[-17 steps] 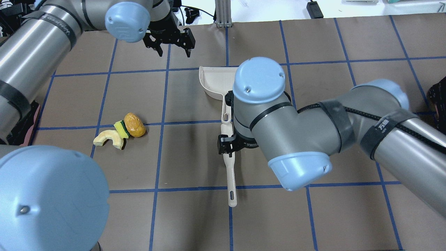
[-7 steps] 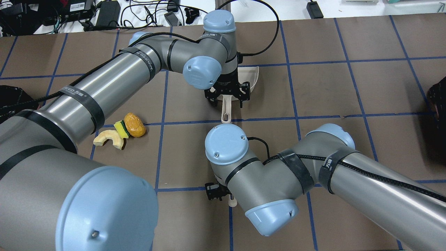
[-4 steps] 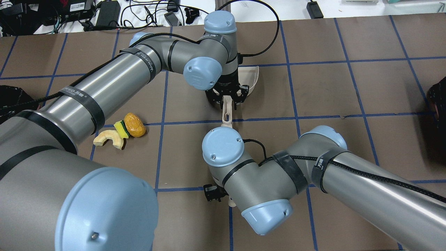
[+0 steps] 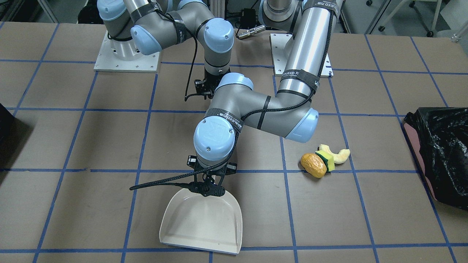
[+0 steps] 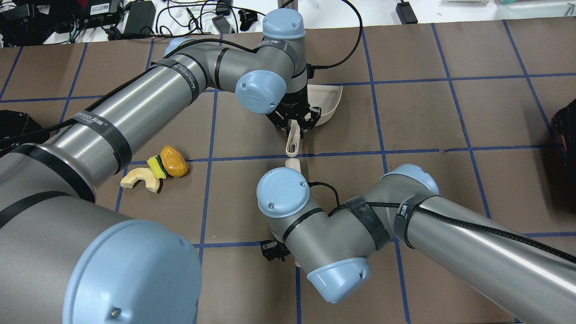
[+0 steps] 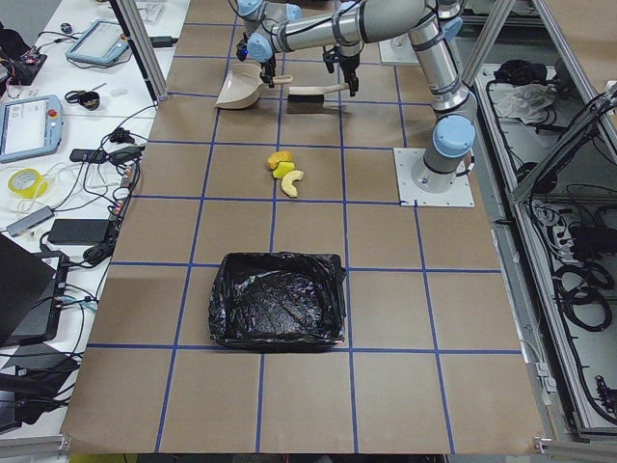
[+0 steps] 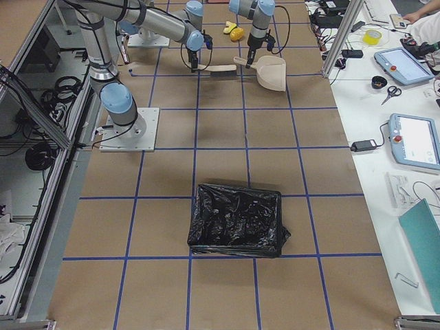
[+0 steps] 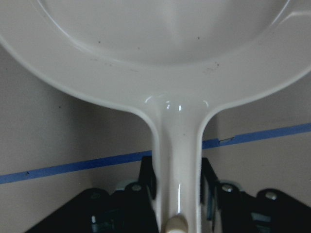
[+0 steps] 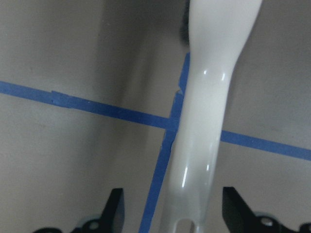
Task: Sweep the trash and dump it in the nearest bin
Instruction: 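Close both grippers on the dustpan handle and lift it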
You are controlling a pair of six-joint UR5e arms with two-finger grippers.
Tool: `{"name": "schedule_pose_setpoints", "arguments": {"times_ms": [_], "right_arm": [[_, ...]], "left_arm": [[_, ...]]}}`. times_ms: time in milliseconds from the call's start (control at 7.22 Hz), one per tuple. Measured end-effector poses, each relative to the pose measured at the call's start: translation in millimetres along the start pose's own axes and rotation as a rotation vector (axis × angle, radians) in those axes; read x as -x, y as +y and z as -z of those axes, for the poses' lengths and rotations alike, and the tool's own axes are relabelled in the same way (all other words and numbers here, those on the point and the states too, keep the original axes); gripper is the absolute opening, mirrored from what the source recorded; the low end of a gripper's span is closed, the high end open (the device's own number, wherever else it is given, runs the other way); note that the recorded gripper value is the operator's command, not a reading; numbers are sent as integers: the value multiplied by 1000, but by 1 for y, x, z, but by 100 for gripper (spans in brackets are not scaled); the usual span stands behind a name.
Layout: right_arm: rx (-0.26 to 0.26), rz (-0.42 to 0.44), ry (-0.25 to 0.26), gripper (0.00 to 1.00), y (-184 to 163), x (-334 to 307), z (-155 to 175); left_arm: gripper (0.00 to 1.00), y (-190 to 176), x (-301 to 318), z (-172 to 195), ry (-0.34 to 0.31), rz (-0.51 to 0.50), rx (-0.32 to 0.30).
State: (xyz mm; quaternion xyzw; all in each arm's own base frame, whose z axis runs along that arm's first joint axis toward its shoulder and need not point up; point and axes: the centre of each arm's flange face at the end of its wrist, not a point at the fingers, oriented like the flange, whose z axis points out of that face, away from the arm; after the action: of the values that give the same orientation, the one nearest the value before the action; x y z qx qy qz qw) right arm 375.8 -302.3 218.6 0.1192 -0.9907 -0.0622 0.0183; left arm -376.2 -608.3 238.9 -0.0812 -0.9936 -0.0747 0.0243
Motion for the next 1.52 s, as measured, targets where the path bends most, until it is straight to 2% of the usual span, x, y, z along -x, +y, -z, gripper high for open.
{"name": "schedule_pose_setpoints", "arguments": {"times_ms": [277,554,693,1108,1524], "right_arm": [[-1,0,-1,43,-1,0,0],[-7,0,-4,22,-2,1,2],[-11,0,-6,0,-3,1,4],[-23,-2,-10,0,-4,1,8],[-72,-47,-30,0,-9,1,19]], "left_arm": [[0,1,1,7,-6,-18,-12],[0,-2,18,25,-42,-103,-36],[0,-8,45,33,-58,-162,-39],[0,-17,165,74,-84,-368,-19],[0,7,279,113,-104,-584,52]]}}
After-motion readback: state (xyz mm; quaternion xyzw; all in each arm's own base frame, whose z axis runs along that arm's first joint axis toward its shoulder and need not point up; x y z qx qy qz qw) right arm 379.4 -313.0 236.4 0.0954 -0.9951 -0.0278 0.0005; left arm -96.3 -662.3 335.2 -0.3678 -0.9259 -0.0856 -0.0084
